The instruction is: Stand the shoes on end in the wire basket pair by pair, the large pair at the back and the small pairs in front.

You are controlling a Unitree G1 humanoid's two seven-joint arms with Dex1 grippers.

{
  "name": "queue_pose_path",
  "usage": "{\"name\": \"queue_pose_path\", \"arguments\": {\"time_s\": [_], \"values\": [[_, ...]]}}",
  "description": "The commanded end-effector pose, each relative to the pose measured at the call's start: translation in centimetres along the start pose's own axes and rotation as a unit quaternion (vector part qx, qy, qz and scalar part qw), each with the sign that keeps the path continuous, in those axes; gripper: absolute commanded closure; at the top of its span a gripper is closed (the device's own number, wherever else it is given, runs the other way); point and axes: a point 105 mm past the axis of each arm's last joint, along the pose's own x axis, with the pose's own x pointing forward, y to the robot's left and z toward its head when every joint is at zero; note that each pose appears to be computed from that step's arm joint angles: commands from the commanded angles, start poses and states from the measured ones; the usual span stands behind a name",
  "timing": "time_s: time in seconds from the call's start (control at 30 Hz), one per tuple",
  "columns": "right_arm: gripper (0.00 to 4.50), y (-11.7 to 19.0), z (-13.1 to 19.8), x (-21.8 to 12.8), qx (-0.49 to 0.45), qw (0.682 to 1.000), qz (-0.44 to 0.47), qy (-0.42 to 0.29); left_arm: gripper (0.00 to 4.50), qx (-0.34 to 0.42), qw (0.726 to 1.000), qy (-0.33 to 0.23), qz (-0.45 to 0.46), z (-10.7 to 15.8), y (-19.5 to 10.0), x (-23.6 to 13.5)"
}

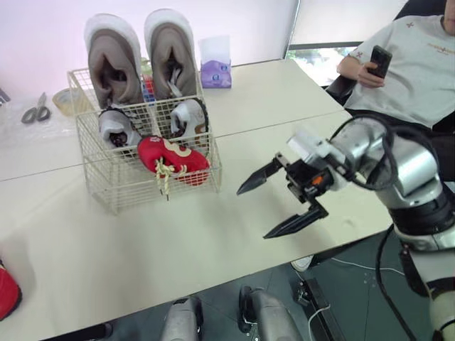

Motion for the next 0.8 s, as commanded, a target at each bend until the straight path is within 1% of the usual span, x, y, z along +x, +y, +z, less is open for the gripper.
{"name": "queue_pose_path", "arguments": {"time_s": [0.03,0.07,0.17,0.3,0.37,0.6,0.63,0.7,0.8], "values": [[0.00,-1.1,0.1,-0.7,-0.021,1.000,-0.010,0.009,0.06,0.010,0.999,0.029,0.044,-0.9,2.2,-1.1],[0.00,-1.3,0.0,-0.6,-0.024,1.000,-0.010,0.012,0.06,0.011,0.998,0.040,0.050,-1.4,2.5,-1.1],[0.00,-1.5,0.4,-0.8,-0.030,0.999,-0.008,0.010,0.06,-0.001,0.995,0.088,0.051,-4.2,3.0,-0.6],[0.00,-1.3,1.3,-1.1,-0.031,1.000,-0.002,-0.002,0.06,-0.021,0.992,0.122,0.033,-6.6,2.4,0.5],[0.00,-1.2,1.4,-1.2,-0.031,1.000,-0.001,-0.004,0.06,-0.025,0.990,0.132,0.034,-7.4,2.3,0.9],[0.00,-0.8,0.8,-1.7,-0.028,0.999,-0.017,0.010,0.06,-0.048,0.980,0.190,0.029,-11.4,1.4,3.4],[0.00,-0.8,0.9,-1.7,-0.027,0.999,-0.020,0.009,0.29,-0.049,0.979,0.196,0.030,-11.7,1.2,3.9],[0.00,-0.8,0.9,-1.8,-0.027,0.999,-0.026,0.008,0.92,-0.051,0.978,0.203,0.026,-12.3,0.8,4.5],[0.00,-0.7,0.9,-1.9,-0.027,0.999,-0.032,0.009,2.40,-0.049,0.977,0.207,0.023,-12.6,0.5,5.1]]}}
